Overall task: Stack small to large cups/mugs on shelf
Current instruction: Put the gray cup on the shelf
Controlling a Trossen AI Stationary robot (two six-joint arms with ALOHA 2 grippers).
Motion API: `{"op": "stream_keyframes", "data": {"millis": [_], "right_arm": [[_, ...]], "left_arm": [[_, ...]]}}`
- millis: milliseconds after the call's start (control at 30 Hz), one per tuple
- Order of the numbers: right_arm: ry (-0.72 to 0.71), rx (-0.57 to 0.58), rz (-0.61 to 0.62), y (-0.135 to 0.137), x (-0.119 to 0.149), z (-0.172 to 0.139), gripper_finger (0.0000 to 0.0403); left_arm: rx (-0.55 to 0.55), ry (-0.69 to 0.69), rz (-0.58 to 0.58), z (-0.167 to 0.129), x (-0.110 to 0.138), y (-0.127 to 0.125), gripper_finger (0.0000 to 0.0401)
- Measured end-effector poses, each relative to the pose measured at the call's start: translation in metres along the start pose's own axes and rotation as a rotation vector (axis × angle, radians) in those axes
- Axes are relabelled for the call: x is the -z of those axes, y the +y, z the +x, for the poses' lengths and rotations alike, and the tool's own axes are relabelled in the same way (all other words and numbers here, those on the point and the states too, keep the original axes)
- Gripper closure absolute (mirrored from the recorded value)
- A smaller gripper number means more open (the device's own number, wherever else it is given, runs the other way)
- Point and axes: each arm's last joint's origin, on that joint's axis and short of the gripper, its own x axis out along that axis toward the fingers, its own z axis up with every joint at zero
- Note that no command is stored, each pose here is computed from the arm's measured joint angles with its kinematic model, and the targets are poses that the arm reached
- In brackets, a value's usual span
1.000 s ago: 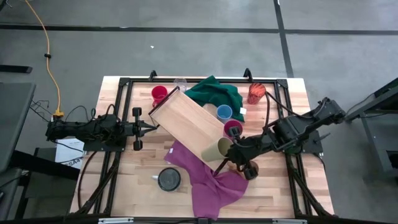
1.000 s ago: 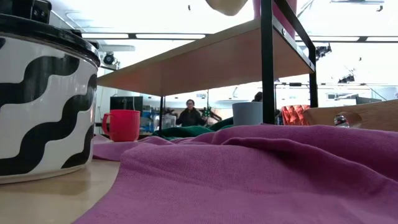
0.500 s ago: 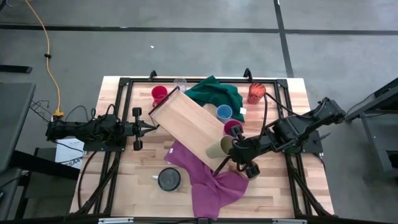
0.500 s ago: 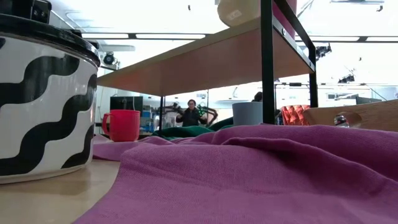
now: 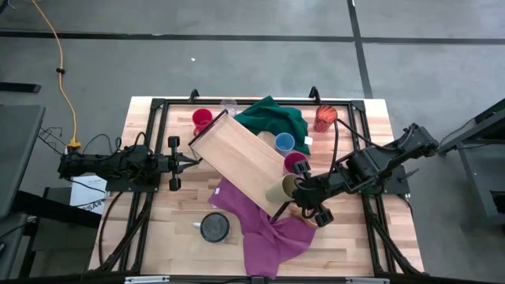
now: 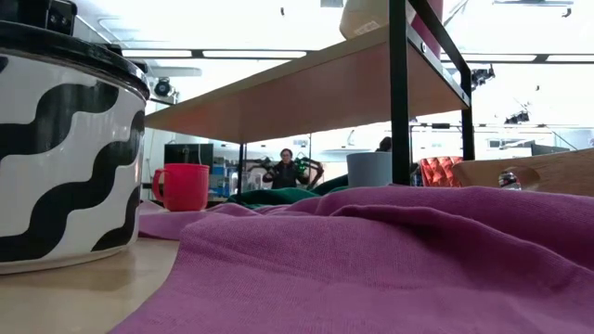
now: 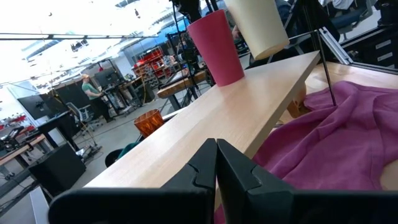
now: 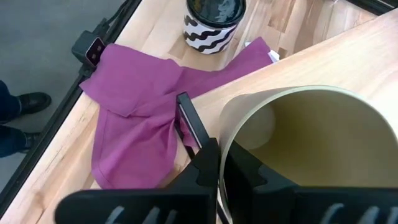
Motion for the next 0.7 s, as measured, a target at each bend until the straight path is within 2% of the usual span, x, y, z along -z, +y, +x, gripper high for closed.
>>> {"op": "stream_keyframes", "data": {"millis": [700], "right_arm": [[0.029,-0.005,-0.006,0.0009,0.0007,0.0052,0.0403]], "left_arm": [[0.0,0.0,0.0,0.0,0.0001,0.0,0.04]]}}
